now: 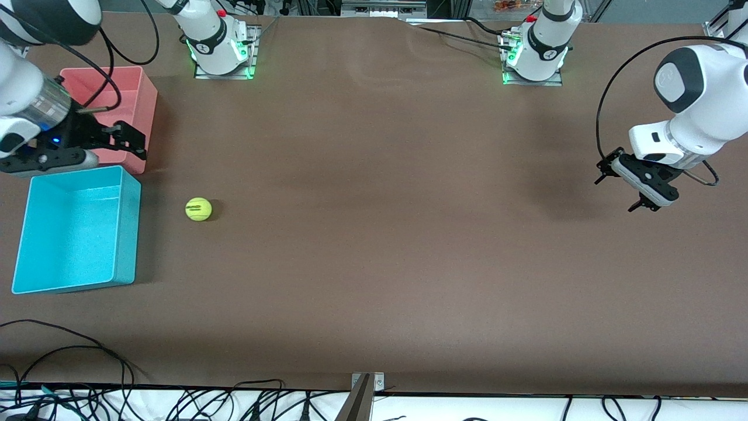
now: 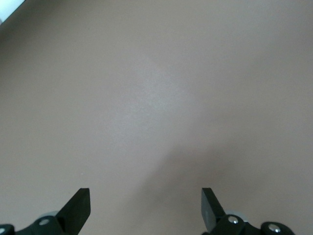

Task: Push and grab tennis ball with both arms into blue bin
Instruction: 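Reach the right gripper to the ball while the left gripper withdraws, then lower the right gripper over the tennis ball and close on it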

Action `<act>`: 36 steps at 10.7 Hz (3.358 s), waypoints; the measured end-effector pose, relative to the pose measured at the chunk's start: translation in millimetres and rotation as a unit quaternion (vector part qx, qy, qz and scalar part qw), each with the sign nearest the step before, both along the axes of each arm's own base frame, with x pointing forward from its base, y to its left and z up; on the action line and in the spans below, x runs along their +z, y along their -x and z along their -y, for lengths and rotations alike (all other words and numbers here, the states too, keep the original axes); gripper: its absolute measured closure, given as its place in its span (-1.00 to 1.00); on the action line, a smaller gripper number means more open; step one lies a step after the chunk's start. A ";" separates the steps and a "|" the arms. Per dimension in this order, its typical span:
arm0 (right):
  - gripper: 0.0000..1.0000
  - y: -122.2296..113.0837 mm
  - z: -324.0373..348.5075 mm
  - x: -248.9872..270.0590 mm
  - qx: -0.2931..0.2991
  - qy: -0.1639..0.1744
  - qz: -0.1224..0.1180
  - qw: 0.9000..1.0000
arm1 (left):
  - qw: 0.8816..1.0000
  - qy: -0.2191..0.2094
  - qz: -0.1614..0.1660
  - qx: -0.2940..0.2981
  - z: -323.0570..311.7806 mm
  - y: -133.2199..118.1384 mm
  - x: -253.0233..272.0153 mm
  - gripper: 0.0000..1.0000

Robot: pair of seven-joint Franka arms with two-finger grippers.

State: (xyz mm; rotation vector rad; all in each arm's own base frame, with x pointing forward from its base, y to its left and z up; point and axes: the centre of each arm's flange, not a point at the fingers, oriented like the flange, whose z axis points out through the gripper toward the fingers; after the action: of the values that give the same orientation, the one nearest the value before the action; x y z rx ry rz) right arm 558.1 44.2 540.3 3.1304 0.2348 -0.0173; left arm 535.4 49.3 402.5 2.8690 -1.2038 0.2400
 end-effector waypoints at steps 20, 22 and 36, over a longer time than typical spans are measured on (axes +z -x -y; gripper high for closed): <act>-1.00 -7.9 101.5 -285.4 0.349 0.029 0.014 0.937 | 0.980 -0.041 -0.088 0.174 14.4 -5.5 192.7 -1.00; -1.00 -19.0 108.6 -289.7 0.423 0.037 0.019 0.905 | 0.978 -0.041 -0.088 0.185 18.4 -3.1 209.0 -1.00; -1.00 -22.6 142.0 -344.8 0.546 0.034 -0.024 0.837 | 0.932 -0.059 -0.101 0.342 72.2 10.6 258.1 -1.00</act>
State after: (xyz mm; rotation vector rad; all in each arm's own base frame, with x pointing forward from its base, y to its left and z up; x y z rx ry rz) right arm 580.7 -97.8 195.5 2.4374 1.8634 -0.0934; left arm 524.8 -22.9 660.6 3.1988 -0.1565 -0.1311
